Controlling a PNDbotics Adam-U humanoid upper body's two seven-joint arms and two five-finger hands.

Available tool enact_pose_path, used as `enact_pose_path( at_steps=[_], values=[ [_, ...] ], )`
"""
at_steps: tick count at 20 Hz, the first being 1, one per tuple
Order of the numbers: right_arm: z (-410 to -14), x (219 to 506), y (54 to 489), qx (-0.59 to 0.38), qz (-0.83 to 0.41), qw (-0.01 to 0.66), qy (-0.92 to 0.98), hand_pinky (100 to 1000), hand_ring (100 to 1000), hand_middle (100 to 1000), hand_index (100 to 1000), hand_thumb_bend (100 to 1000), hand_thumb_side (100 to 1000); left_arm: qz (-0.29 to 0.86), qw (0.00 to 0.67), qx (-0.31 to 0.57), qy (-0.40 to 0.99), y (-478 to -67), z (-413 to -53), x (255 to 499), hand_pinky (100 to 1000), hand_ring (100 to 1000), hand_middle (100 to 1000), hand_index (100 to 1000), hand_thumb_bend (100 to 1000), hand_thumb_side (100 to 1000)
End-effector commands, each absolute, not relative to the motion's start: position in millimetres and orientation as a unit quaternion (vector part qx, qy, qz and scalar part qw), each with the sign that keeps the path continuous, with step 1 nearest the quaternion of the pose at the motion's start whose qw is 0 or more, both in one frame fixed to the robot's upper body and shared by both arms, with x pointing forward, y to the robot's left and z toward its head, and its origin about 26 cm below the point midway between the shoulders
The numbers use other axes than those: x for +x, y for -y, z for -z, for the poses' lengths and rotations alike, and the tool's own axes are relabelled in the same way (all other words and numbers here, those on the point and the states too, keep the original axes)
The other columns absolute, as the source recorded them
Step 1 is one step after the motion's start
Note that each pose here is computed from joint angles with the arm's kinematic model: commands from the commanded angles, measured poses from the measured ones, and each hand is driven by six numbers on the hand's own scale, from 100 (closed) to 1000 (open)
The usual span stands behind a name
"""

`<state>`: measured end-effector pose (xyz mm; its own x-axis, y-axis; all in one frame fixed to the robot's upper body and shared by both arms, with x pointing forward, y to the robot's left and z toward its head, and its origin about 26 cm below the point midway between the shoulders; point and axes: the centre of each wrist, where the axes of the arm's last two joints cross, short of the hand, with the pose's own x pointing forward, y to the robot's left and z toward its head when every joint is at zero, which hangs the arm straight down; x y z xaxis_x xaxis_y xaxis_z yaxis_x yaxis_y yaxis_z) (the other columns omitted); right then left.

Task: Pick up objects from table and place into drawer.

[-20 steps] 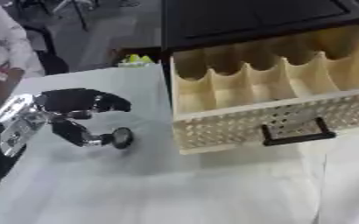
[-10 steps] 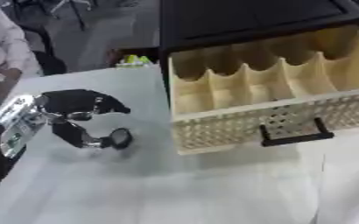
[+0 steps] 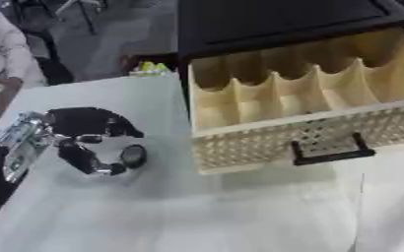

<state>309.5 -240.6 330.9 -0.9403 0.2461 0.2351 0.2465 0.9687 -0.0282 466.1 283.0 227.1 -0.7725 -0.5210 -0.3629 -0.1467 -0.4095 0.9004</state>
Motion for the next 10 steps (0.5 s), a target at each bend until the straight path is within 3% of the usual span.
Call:
enact_pose_path(
  at_steps=[1,10],
  values=[
    [-339.0,304.3,242.3,-0.124,0.003,0.103,0.987,230,465,456,666,868,987,0.826,0.085,0.291,0.475,-289.6,-234.8,466.1,780,849,778,968,370,1000],
    [-339.4,304.4,241.7,-0.122,0.002,0.102,0.987,224,463,453,663,868,987,0.809,0.076,0.314,0.491,-297.9,-229.0,468.6,741,825,764,988,281,1000]
  ],
)
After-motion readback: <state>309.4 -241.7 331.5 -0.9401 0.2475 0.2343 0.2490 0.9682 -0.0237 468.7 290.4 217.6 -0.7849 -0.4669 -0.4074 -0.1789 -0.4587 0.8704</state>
